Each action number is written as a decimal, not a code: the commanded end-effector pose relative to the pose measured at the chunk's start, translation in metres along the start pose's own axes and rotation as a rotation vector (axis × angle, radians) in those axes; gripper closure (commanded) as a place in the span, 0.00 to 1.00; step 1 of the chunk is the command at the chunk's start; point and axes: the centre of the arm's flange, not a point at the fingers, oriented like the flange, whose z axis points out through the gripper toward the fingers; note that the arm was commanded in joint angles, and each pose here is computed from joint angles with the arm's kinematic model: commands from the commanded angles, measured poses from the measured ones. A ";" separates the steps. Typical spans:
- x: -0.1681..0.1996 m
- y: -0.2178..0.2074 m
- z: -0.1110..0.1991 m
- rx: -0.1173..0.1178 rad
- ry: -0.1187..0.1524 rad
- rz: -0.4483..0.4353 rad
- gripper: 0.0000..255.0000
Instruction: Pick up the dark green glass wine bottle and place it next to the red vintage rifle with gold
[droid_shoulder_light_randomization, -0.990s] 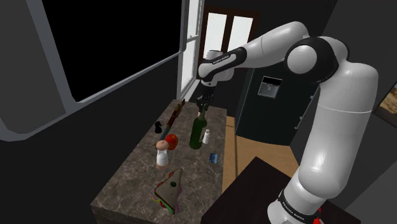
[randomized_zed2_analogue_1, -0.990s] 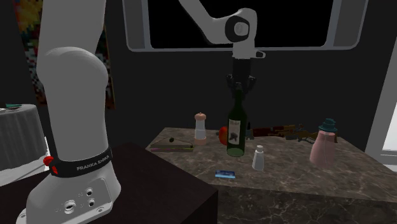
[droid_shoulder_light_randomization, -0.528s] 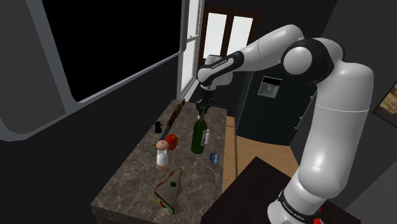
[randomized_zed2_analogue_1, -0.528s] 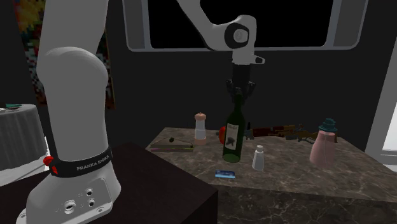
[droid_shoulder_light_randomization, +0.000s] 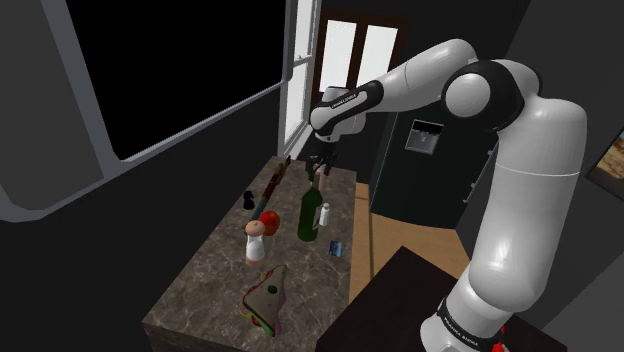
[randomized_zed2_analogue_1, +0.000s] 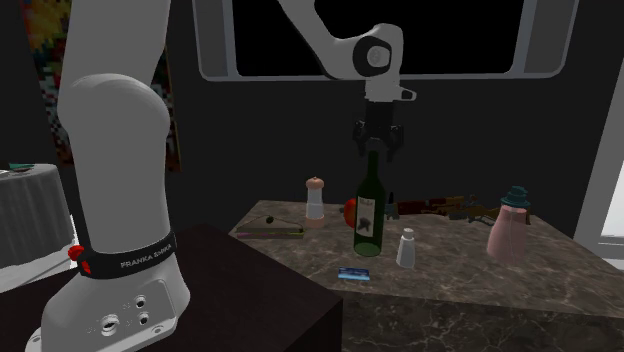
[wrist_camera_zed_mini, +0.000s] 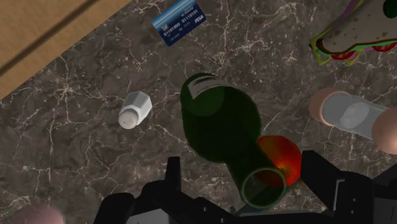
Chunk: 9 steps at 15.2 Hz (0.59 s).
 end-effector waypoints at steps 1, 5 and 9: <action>0.000 0.000 0.000 0.000 0.000 0.000 0.00; 0.000 0.000 -0.040 0.000 0.000 0.000 0.00; 0.000 0.000 -0.050 0.000 0.000 0.000 0.00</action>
